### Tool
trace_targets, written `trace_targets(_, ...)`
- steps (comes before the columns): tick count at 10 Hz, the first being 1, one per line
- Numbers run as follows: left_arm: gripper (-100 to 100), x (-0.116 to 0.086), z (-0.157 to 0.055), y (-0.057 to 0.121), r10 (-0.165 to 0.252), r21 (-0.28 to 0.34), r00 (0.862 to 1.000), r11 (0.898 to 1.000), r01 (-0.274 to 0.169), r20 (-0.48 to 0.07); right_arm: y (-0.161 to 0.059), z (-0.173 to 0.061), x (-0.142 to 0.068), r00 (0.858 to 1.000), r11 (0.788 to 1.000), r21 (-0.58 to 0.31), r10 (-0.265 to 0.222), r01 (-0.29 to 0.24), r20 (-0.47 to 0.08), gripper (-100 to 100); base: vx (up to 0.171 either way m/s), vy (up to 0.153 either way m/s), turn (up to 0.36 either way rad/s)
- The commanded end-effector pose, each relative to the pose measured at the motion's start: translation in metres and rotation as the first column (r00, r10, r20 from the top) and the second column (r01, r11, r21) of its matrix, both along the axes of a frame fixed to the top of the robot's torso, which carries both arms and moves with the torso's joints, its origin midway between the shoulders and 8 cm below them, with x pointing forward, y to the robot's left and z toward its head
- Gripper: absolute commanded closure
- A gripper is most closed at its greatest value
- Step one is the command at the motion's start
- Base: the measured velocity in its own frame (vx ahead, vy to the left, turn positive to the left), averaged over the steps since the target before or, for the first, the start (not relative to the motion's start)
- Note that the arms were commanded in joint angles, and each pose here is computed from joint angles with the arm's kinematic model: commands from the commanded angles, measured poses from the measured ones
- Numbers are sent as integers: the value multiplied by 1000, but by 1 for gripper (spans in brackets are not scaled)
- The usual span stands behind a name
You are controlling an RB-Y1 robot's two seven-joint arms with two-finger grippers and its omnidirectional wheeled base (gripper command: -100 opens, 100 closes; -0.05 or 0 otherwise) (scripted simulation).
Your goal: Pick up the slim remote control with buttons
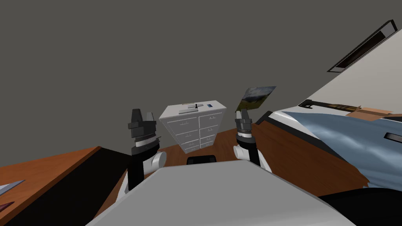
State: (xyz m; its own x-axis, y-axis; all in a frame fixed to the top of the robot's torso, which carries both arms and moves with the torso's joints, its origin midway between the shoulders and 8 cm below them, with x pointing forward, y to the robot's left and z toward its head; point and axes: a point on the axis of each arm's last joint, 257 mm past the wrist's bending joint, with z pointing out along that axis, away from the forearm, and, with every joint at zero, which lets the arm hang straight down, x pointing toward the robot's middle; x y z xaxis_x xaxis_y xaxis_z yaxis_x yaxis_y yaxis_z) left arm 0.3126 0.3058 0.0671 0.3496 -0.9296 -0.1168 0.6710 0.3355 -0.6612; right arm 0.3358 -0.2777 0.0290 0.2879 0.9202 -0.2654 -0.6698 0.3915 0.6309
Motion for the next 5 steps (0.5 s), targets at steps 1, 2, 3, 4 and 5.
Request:
trace_targets(1, -100, 7, -1, -4, -20, 28, 1000, 999, 20, -14, 0, 0, 0, 1000, 1000, 0, 0, 0, 0, 0, 1, -1, -23)
trace_targets(2, -100, 14, -2, -7, -34, 47, 999, 998, 35, -27, 0, 0, 0, 1000, 1000, 0, 0, 0, 0, 0, 3, -2, -43)
trace_targets(3, -100, 23, -3, -10, -47, 66, 998, 997, 50, -44, 0, 0, 0, 1000, 1000, 0, 0, 0, 0, 0, 1, -3, -39)
trace_targets(4, -100, 34, -5, -12, -59, 84, 996, 994, 64, -62, 0, 0, 0, 1000, 1000, 0, 0, 0, 0, 0, -2, -5, -44)
trace_targets(5, -100, 46, -9, -12, -66, 99, 994, 992, 74, -91, 0, 0, 0, 1000, 1000, 0, 0, 0, 0, 0, -8, -11, -55)
